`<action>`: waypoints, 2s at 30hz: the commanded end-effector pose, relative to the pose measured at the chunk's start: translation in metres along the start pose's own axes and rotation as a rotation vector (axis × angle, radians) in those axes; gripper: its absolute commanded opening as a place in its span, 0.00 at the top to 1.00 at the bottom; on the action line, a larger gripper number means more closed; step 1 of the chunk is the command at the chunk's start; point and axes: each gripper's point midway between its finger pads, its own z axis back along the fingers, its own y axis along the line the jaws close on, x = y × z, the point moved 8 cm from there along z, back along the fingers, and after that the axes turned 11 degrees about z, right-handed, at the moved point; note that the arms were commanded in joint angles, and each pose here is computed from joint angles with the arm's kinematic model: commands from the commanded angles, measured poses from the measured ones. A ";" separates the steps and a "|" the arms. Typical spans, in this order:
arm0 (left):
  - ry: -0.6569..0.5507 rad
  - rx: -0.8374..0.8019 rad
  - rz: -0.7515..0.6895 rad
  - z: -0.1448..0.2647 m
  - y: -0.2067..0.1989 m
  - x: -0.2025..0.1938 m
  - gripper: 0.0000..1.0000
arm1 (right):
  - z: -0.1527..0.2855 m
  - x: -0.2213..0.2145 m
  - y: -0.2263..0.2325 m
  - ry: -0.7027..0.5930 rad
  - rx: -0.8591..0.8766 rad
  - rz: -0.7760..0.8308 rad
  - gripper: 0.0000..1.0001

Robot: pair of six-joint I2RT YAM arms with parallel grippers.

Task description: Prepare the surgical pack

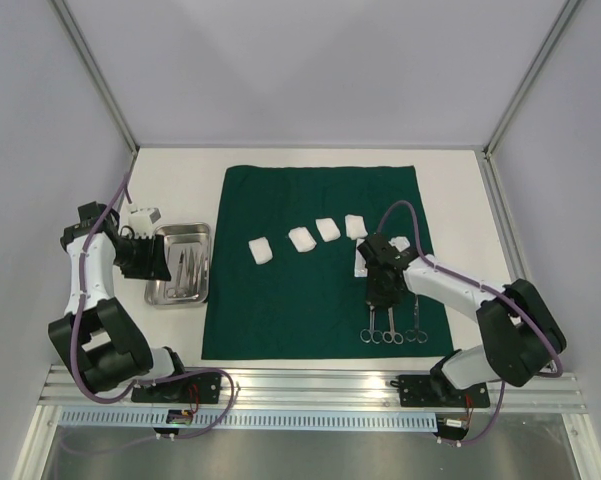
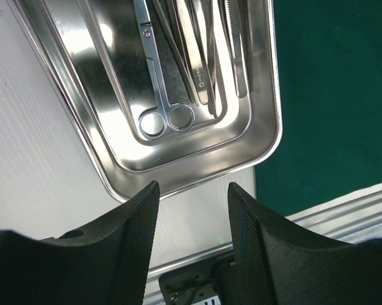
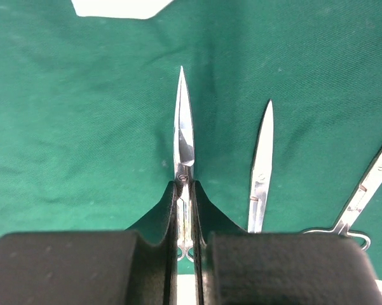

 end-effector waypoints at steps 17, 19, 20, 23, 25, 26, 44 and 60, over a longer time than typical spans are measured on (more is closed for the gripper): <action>-0.064 -0.157 -0.117 0.035 -0.033 0.007 0.43 | 0.044 0.046 0.037 -0.275 0.258 -0.093 1.00; -0.049 -0.204 -0.164 0.038 -0.048 0.010 0.42 | 0.054 0.059 0.046 -0.329 0.264 -0.107 0.99; -0.043 -0.222 -0.183 0.038 -0.054 0.011 0.42 | 0.057 0.063 0.055 -0.347 0.277 -0.098 1.00; -0.013 -0.314 -0.279 0.036 -0.086 0.015 0.40 | 0.068 0.079 0.078 -0.403 0.319 -0.101 1.00; -0.003 -0.347 -0.342 0.037 -0.105 0.019 0.38 | 0.078 0.092 0.092 -0.446 0.353 -0.099 0.99; 0.034 -0.381 -0.404 0.033 -0.122 0.019 0.37 | 0.078 0.096 0.101 -0.458 0.368 -0.094 0.99; 0.225 -0.576 -0.636 -0.044 -0.251 0.018 0.26 | 0.097 0.116 0.156 -0.526 0.539 -0.148 1.00; 0.282 -0.493 -0.661 -0.075 -0.256 0.012 0.47 | 0.101 0.118 0.161 -0.526 0.595 -0.178 0.99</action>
